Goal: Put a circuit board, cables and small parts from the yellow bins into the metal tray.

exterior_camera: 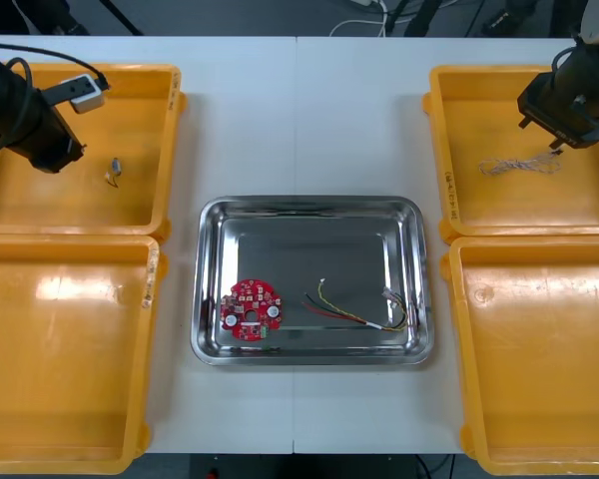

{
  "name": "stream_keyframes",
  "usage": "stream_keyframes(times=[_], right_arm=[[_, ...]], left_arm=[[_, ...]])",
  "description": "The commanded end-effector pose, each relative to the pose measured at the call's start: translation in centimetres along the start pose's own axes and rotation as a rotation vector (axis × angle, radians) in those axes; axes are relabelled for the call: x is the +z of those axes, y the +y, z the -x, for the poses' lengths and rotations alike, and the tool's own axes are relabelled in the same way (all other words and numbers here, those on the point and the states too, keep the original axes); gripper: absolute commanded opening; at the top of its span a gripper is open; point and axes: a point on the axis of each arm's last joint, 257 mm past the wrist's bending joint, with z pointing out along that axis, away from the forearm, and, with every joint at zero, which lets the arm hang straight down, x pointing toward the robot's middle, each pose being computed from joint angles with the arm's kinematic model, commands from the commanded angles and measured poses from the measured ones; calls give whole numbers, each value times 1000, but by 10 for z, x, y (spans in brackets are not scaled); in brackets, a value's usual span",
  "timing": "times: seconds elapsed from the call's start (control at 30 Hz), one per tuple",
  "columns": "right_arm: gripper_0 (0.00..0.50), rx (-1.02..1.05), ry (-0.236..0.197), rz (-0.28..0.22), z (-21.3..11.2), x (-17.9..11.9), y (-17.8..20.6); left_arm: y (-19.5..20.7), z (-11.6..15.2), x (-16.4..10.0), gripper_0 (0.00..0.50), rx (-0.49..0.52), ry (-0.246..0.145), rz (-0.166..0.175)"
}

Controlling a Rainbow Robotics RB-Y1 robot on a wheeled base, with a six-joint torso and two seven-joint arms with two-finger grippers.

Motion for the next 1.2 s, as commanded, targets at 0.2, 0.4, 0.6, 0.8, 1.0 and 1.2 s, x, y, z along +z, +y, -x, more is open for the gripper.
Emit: stream_keyframes(times=[0.2,0.4,0.6,0.8,1.0,1.2], right_arm=[[500,172,-68,68,18,5,27],[500,204,-71,67,21,6,23],[500,253,-53,70,17,12,16],[500,360,-22,98,14,13,18],[500,438,-8,98,9,18,15],[500,466,9,105,2,28,11]], left_arm=[[3,13,-63,0,-258,43,59],[-26,36,-85,0,-321,57,43],[-62,64,-93,0,-370,34,52],[-99,90,-91,0,-428,6,60],[-144,117,-84,0,-486,-19,56],[-190,136,-73,0,-530,-24,48]])
